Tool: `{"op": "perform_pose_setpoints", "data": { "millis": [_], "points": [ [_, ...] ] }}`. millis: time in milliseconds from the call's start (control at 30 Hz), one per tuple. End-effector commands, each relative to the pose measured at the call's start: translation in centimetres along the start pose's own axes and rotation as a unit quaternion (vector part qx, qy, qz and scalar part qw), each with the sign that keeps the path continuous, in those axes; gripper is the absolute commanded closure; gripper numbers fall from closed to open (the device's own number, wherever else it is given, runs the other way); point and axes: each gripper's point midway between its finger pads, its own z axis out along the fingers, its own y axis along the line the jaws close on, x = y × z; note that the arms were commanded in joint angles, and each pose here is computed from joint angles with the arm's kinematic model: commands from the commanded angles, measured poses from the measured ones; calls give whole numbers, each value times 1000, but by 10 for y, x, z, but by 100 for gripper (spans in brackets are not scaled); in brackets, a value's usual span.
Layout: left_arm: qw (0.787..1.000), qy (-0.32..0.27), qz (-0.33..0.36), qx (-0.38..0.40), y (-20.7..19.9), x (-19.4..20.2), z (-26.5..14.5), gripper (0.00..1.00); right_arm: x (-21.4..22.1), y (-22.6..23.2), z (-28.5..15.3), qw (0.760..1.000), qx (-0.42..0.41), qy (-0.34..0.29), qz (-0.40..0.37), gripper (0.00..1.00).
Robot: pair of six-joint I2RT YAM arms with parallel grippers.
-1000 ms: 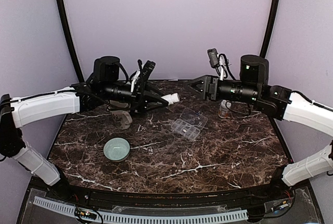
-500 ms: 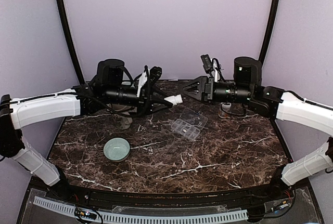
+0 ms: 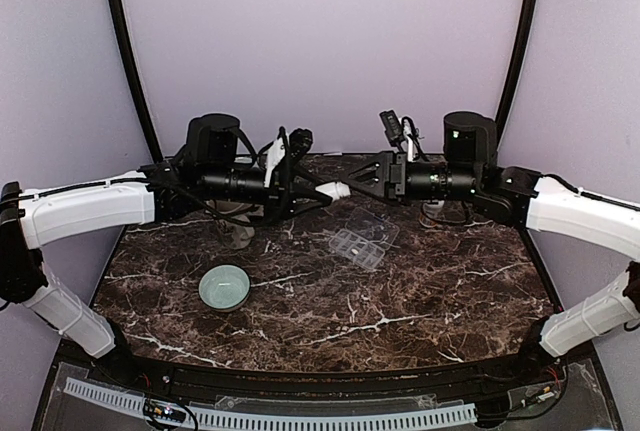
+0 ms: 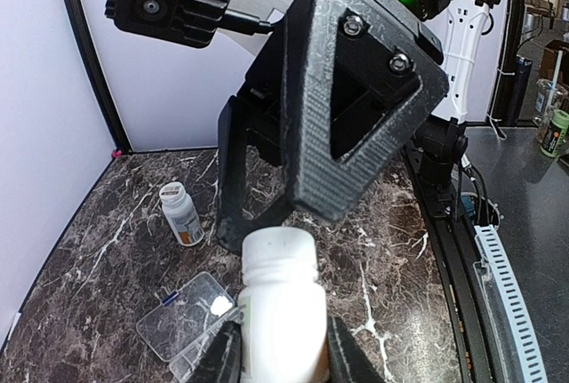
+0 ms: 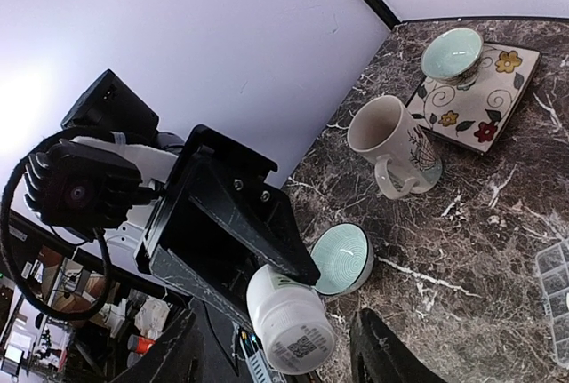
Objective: Sort the pills into containers
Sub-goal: Unscrew the lid of the pill bottle.
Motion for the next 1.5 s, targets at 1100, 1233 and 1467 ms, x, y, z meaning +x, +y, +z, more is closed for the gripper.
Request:
{"op": "perform_pose_setpoints", "data": {
  "millis": [1100, 1233, 1467],
  "points": [
    [979, -45, -105, 171, -35, -50, -13, 100, 16, 18, -10, 958, -35, 16, -286, 100],
    [968, -51, -127, 211, -40, -57, -16, 100, 12, 22, -16, 943, -21, -5, -332, 100],
    [958, -50, -148, 242, -43, -55, -15, 100, 14, 26, -16, 938, -18, -6, -345, 100]
  ]
}}
